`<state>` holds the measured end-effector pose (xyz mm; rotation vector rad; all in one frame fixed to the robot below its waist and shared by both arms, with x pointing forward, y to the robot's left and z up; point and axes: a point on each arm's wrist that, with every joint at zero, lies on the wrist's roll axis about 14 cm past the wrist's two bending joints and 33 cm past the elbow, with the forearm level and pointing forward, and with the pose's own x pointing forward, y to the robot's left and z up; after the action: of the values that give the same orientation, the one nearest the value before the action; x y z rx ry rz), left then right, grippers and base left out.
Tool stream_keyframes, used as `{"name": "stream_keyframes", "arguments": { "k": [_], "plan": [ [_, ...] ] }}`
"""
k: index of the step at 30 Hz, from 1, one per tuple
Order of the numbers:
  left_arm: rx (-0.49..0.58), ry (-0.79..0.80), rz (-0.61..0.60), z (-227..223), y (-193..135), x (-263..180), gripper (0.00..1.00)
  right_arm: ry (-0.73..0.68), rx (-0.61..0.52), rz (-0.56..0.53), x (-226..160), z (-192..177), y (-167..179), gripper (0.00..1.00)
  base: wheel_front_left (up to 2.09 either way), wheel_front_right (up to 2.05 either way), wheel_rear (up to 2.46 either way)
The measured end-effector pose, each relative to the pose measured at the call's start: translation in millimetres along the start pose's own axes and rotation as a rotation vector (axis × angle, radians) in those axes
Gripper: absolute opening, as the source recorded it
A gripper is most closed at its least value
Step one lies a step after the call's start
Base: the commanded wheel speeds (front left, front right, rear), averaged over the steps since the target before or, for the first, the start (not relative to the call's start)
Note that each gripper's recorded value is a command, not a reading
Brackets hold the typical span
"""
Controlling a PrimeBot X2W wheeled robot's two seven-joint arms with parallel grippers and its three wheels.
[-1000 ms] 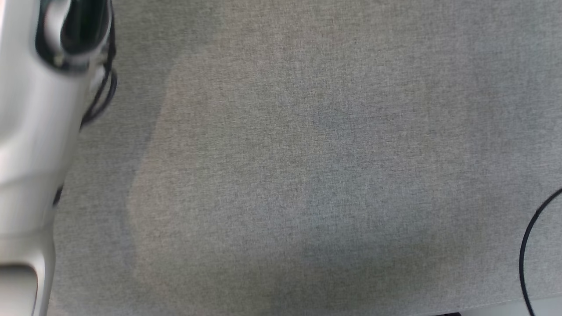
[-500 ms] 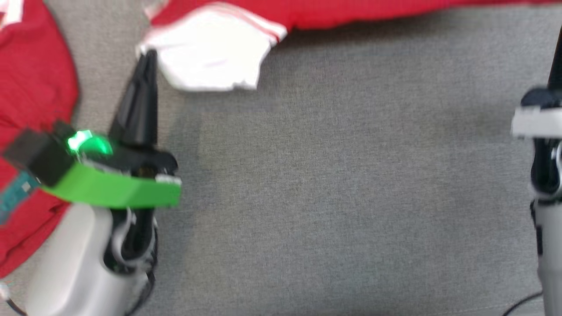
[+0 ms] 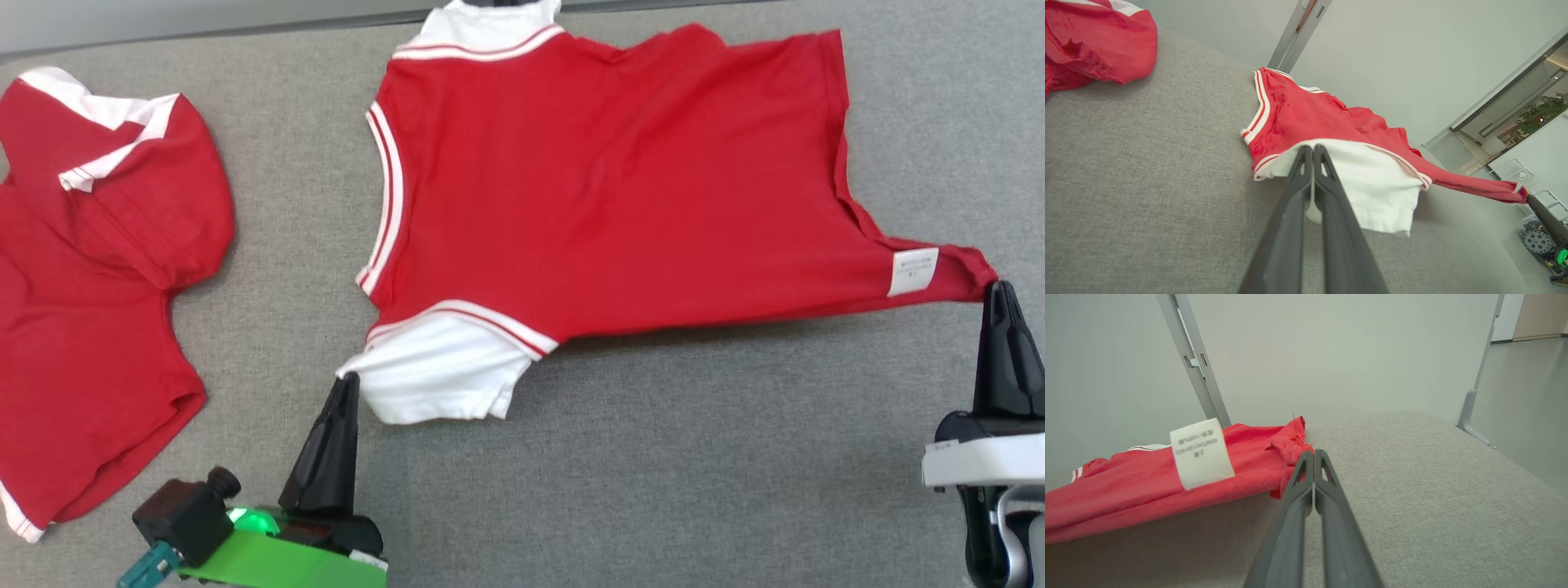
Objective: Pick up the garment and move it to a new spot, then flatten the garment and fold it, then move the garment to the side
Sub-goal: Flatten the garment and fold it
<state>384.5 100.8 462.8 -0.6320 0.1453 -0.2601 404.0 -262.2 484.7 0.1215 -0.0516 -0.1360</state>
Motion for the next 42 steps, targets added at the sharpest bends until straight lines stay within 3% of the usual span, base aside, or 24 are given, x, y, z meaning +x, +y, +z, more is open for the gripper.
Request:
{"name": "stream_keyframes", "arguments": {
  "k": [10, 27, 37, 38, 39, 40, 42],
  "plan": [
    [-0.003, 0.036, 0.019, -1, -9, -7, 0.0, 0.039, -0.009, 0.012, -25, -7, 7, 0.0, 0.0, 0.0, 0.0],
    [0.079, 0.035, -0.045, -9, 3, 109, 0.0, 0.104, 0.0, 0.013, 47, -53, 19, 0.0, 0.0, 0.0, 0.0],
    [0.158, 0.106, -0.053, -25, 23, 158, 0.0, 0.12, -0.055, 0.078, 88, -73, 34, 0.0, 0.0, 0.0, 0.0],
    [0.162, 0.11, -0.053, -27, 25, 159, 0.46, 0.12, -0.055, 0.075, 90, -75, 33, 0.2, 0.0, 0.0, 0.0],
    [0.167, 0.107, -0.056, -28, 25, 161, 0.95, 0.119, -0.055, 0.069, 92, -75, 31, 0.55, 0.0, 0.0, 0.0],
    [0.167, 0.088, -0.059, -26, 25, 162, 1.0, 0.114, -0.055, 0.063, 93, -75, 30, 1.0, 0.0, 0.0, 0.0],
    [0.225, 0.036, -0.084, -15, 21, 162, 1.0, 0.094, -0.034, 0.034, 94, -69, 24, 1.0, 0.0, 0.0, 0.0]
  ]
}}
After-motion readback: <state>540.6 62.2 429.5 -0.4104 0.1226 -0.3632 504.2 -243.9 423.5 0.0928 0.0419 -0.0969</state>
